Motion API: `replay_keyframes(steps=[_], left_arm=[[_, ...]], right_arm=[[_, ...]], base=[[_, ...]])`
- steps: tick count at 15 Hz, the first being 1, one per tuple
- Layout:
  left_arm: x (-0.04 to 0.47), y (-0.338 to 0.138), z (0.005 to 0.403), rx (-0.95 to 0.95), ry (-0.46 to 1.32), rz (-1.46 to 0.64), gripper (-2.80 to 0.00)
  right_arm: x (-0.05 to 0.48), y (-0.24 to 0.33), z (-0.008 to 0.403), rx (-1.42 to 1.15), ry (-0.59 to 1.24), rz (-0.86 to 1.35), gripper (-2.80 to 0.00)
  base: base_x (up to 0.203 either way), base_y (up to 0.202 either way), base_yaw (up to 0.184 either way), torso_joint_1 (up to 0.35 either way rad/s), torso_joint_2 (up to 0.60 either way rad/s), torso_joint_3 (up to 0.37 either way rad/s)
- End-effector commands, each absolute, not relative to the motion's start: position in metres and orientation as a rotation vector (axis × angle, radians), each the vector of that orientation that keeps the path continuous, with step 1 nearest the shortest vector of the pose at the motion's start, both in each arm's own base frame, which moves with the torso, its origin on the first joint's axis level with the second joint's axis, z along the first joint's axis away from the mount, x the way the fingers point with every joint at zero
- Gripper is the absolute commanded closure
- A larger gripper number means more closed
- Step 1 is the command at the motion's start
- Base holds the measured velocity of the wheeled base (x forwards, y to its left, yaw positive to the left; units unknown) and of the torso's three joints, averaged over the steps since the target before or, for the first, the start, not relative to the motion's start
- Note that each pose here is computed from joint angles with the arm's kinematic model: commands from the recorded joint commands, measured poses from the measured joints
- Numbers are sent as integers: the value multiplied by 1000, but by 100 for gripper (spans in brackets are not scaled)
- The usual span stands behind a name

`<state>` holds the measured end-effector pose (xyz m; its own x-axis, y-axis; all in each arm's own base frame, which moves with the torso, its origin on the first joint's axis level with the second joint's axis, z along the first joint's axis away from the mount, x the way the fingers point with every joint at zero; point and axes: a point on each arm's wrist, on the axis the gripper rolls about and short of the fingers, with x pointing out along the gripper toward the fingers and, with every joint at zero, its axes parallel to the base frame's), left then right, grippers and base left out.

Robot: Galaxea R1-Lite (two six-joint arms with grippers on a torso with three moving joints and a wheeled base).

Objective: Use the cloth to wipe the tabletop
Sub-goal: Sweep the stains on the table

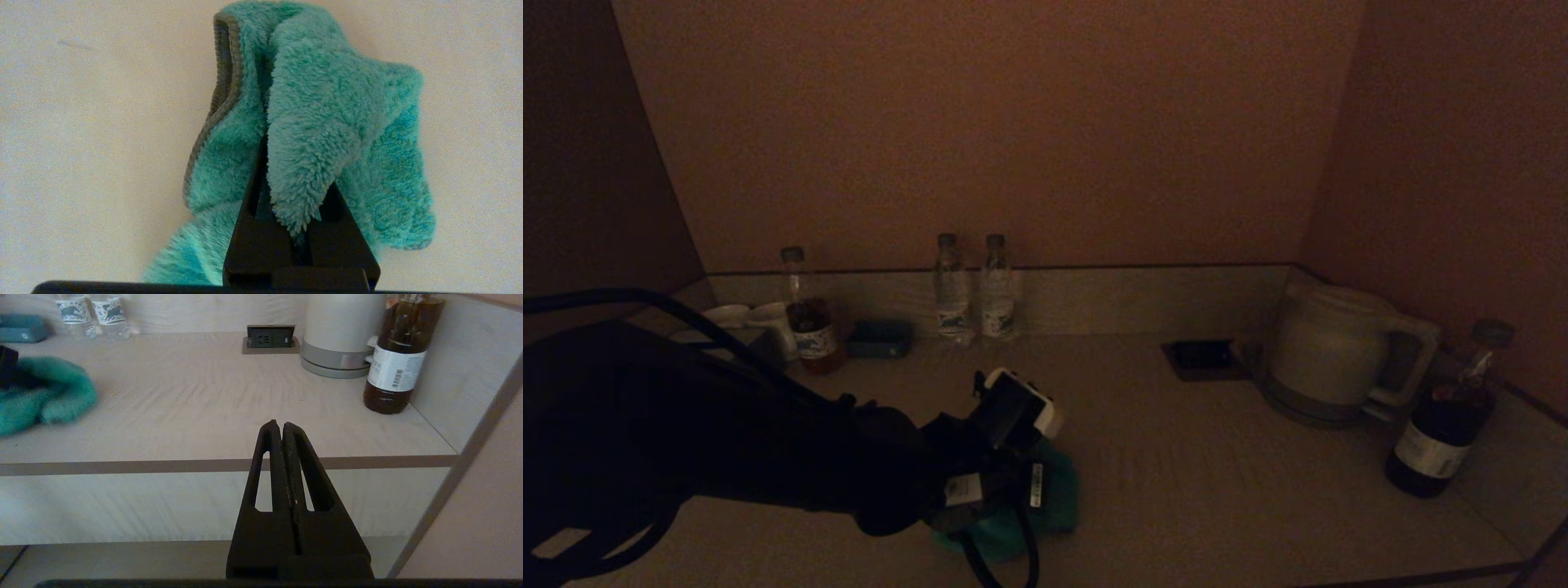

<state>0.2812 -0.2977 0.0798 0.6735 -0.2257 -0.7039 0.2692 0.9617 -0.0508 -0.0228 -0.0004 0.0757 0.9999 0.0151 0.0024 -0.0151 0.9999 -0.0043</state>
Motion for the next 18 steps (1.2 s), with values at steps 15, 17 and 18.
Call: replay_keyframes(steps=[15,17,18], left_arm=[[262,-142,79,95,858,182,0],[272,-105,82,48,864,299,0],[274,-87,84,29,866,353,0]], right_arm=[[-23,0,76,-5,-2,15,0],[-23,0,76,-5,-2,15,0],[-23,0,76,-5,-2,15,0]], base=[[0,0,0,0,0,0],[0,0,0,0,0,0],[0,0,0,0,0,0]])
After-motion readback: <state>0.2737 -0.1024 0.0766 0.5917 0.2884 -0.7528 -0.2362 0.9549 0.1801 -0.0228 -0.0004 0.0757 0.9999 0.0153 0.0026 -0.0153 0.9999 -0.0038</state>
